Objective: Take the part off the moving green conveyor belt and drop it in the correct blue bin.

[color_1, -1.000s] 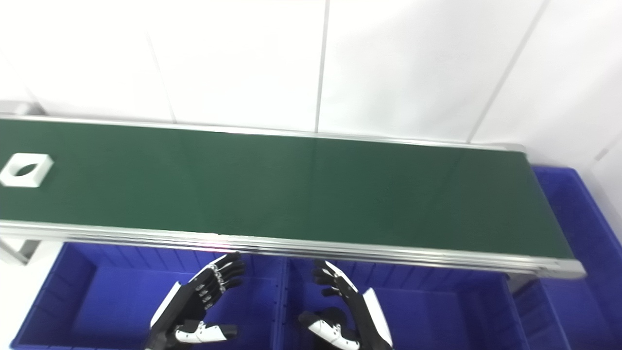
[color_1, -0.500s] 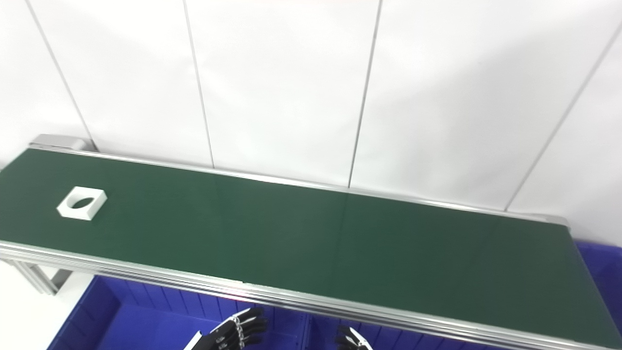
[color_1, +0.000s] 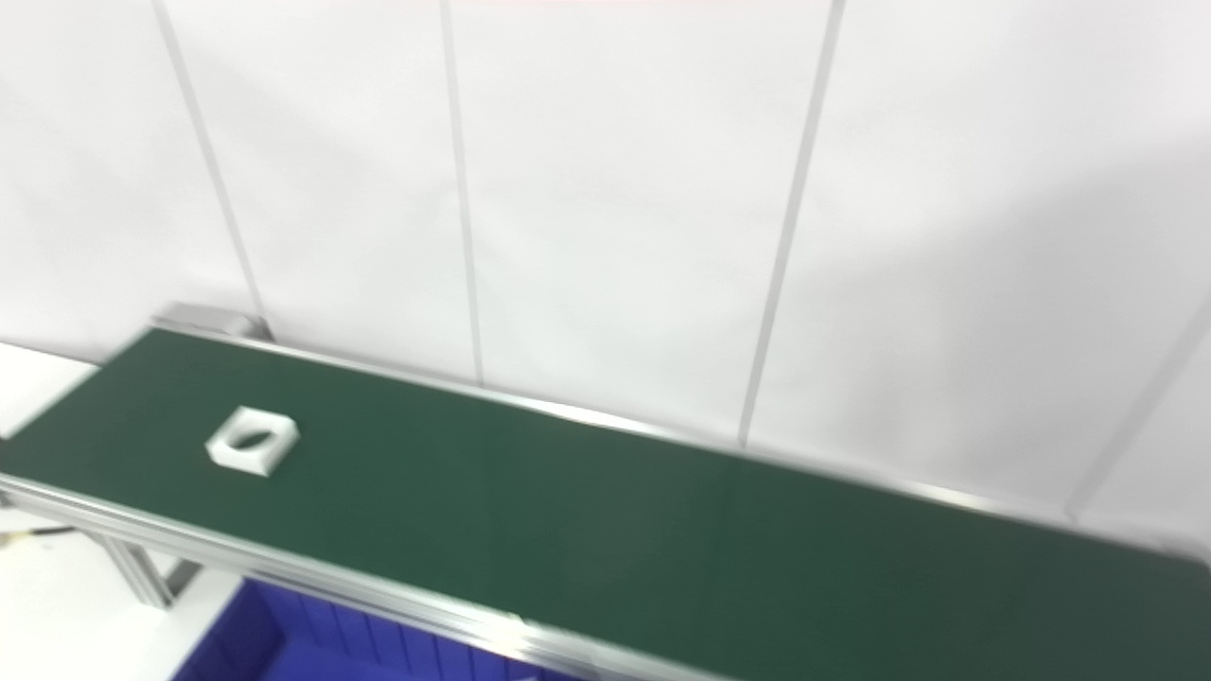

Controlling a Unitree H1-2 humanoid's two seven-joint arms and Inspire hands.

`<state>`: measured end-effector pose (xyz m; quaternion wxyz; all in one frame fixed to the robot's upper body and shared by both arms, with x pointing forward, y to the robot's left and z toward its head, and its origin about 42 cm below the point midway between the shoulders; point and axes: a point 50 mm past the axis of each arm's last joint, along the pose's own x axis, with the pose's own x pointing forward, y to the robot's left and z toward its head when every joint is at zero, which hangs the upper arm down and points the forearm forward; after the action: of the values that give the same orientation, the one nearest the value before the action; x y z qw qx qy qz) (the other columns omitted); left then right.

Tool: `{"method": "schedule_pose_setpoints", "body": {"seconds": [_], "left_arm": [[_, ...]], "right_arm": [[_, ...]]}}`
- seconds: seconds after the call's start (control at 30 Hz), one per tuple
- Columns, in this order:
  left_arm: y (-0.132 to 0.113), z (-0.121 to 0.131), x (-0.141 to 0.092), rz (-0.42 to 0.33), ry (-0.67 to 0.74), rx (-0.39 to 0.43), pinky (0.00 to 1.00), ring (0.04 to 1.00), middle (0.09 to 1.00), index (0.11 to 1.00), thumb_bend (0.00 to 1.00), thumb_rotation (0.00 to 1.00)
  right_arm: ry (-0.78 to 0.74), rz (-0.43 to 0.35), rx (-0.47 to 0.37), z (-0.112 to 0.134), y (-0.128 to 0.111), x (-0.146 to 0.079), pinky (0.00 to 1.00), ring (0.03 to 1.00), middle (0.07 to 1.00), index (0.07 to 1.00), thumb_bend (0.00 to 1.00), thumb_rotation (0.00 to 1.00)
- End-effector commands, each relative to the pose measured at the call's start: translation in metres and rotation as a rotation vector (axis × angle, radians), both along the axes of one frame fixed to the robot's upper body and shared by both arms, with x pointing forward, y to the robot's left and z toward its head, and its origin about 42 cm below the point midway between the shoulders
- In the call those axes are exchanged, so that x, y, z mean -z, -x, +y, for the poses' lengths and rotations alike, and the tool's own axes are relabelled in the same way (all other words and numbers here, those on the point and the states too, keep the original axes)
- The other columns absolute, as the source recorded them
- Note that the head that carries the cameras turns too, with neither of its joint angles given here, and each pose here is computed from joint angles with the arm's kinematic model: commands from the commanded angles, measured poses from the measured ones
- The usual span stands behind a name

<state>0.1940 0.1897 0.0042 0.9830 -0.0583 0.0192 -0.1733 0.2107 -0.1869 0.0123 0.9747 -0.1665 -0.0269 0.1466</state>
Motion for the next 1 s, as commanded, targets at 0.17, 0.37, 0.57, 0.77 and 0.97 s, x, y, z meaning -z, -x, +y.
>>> {"method": "schedule_pose_setpoints", "body": {"seconds": [0.17, 0.37, 0.57, 0.77, 0.97], "left_arm": [[-0.01, -0.005, -0.009, -0.063, 0.017, -0.016, 0.8, 0.824, 0.812, 0.813, 1.0, 0.19], [-0.012, -0.007, -0.009, -0.066, 0.015, -0.011, 0.8, 0.827, 0.812, 0.81, 1.0, 0.19], [-0.016, -0.011, -0.013, -0.087, 0.012, -0.015, 0.79, 0.819, 0.812, 0.805, 0.99, 0.2], [-0.024, -0.013, -0.031, -0.144, 0.014, -0.037, 0.77, 0.799, 0.796, 0.798, 0.99, 0.2], [-0.031, -0.009, -0.063, -0.234, -0.059, -0.071, 0.71, 0.763, 0.768, 0.778, 0.95, 0.23]], "right_arm": [[-0.049, -0.07, -0.007, 0.002, -0.008, -0.009, 0.7, 0.791, 0.82, 0.899, 0.54, 0.65], [-0.054, -0.067, -0.008, 0.001, -0.01, -0.009, 0.71, 0.798, 0.827, 0.907, 0.49, 0.63], [-0.056, -0.059, -0.005, -0.003, -0.012, -0.008, 0.72, 0.805, 0.829, 0.915, 0.47, 0.62], [-0.059, -0.052, -0.007, -0.006, -0.015, -0.007, 0.72, 0.81, 0.835, 0.916, 0.45, 0.61], [-0.057, -0.046, -0.011, -0.008, -0.017, -0.007, 0.72, 0.806, 0.833, 0.915, 0.44, 0.61]]}}
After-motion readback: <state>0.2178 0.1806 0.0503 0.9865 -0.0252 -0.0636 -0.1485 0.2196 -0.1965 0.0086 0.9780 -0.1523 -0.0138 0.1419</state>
